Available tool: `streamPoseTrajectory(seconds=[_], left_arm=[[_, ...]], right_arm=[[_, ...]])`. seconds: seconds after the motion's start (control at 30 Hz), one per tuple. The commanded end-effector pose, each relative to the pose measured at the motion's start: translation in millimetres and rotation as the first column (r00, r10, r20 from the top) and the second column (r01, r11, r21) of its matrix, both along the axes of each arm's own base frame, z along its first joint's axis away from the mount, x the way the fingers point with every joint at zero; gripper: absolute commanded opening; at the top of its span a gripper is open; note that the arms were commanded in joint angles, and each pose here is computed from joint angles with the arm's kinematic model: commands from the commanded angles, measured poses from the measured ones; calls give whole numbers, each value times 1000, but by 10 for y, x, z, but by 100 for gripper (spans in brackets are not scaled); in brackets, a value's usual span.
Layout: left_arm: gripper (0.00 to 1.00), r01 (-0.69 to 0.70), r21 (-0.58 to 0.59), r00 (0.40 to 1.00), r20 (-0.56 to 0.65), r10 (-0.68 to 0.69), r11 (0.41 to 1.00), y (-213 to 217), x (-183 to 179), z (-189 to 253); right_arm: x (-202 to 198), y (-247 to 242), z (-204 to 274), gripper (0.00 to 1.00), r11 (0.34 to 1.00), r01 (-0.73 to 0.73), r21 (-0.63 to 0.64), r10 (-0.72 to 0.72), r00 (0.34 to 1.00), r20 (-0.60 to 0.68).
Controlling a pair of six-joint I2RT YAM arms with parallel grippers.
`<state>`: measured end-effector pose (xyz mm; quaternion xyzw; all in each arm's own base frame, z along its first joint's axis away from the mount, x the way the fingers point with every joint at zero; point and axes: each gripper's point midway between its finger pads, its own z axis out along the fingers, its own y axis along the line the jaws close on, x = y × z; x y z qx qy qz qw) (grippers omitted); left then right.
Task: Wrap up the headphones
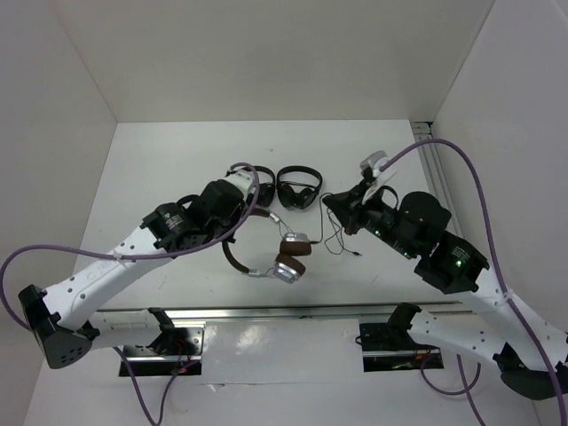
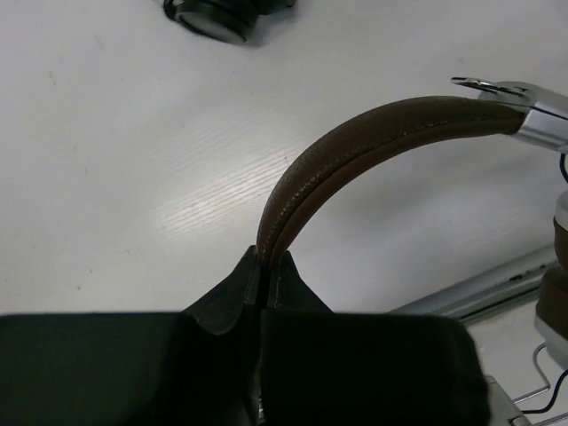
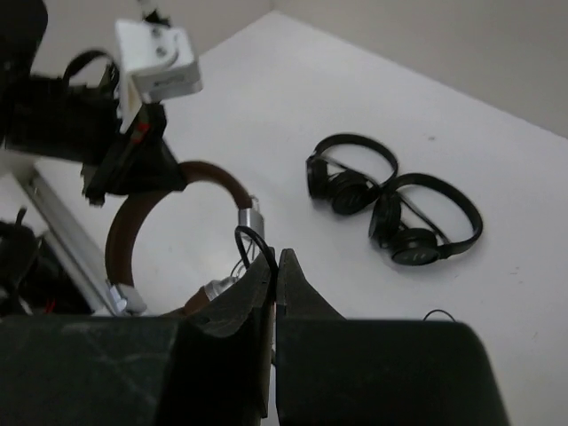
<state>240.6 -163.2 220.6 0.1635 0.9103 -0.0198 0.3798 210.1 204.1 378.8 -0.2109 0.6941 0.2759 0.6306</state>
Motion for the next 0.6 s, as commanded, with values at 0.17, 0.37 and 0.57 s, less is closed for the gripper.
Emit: streamPoseTrajectory(seconds=[0.17,0.37,0.57], left_arm=[[0,345,-112,930,175,-323,932,-551,-280,435],[0,541,-168,833,237,-499,824,-726,-739,634],[0,664,-187,747,124,-653,724,-977,-1076,374]], right_arm=[[-386,494,-526,2,922,-331,-201,307,941,-139],[-408,484,-681,0,918,-338,-206,312,938,-151],[-478,576,-737,0,894,-401,-203,367,912,-185]])
